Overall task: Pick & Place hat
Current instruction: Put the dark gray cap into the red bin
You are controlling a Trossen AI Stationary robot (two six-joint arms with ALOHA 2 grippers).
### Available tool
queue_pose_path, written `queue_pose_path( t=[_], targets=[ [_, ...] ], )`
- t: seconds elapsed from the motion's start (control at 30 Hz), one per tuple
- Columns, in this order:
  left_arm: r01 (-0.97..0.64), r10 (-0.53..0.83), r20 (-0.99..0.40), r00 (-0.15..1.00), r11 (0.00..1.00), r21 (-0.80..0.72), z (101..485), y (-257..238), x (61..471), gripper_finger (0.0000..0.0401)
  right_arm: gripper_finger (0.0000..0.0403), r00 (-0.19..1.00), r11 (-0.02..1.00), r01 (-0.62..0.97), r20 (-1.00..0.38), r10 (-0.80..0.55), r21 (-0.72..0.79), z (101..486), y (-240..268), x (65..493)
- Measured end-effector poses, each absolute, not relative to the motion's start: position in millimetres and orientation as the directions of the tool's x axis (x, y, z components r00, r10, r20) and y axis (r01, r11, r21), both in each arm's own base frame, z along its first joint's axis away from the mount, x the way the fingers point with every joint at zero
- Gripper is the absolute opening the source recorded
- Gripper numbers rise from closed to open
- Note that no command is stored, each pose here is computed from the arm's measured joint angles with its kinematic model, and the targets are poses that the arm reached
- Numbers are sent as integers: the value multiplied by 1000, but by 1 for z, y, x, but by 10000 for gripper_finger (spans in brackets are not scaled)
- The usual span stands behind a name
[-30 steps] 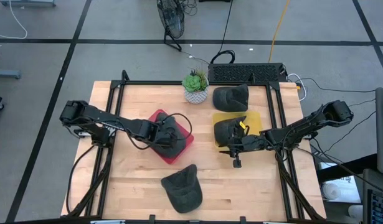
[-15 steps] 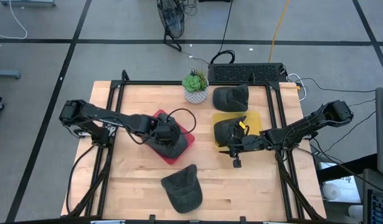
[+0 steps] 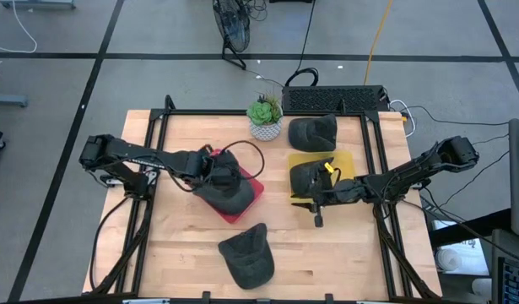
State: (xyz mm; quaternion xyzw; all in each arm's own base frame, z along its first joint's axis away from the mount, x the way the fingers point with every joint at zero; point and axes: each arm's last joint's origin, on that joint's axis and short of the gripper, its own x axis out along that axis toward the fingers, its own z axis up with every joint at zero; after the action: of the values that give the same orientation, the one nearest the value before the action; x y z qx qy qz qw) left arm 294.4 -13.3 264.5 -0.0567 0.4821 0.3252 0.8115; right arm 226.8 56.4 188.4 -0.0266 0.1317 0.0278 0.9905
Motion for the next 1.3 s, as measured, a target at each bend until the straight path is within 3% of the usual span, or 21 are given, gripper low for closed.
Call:
queue_pose_path(
  t=[0.27,0.4,0.53,0.9,1.3],
  targets=[
    [-514,457,-742,491,840,177,275,23,317,108,91,962,997,-62,-268,46,-49,188,56,227],
    [-572,477,-775,415,799,186,270,56,309,108,91,960,997,-60,-277,46,-43,187,56,226],
    [-586,385,-841,381,804,102,249,78,299,108,91,956,997,-60,-288,46,-41,183,56,224],
    [-608,283,-923,261,791,70,200,77,275,108,91,953,998,-10,-303,-10,-66,172,52,218],
    [-609,308,-906,289,790,75,208,76,279,108,91,961,998,-10,-278,-8,-63,175,52,219]
  ],
)
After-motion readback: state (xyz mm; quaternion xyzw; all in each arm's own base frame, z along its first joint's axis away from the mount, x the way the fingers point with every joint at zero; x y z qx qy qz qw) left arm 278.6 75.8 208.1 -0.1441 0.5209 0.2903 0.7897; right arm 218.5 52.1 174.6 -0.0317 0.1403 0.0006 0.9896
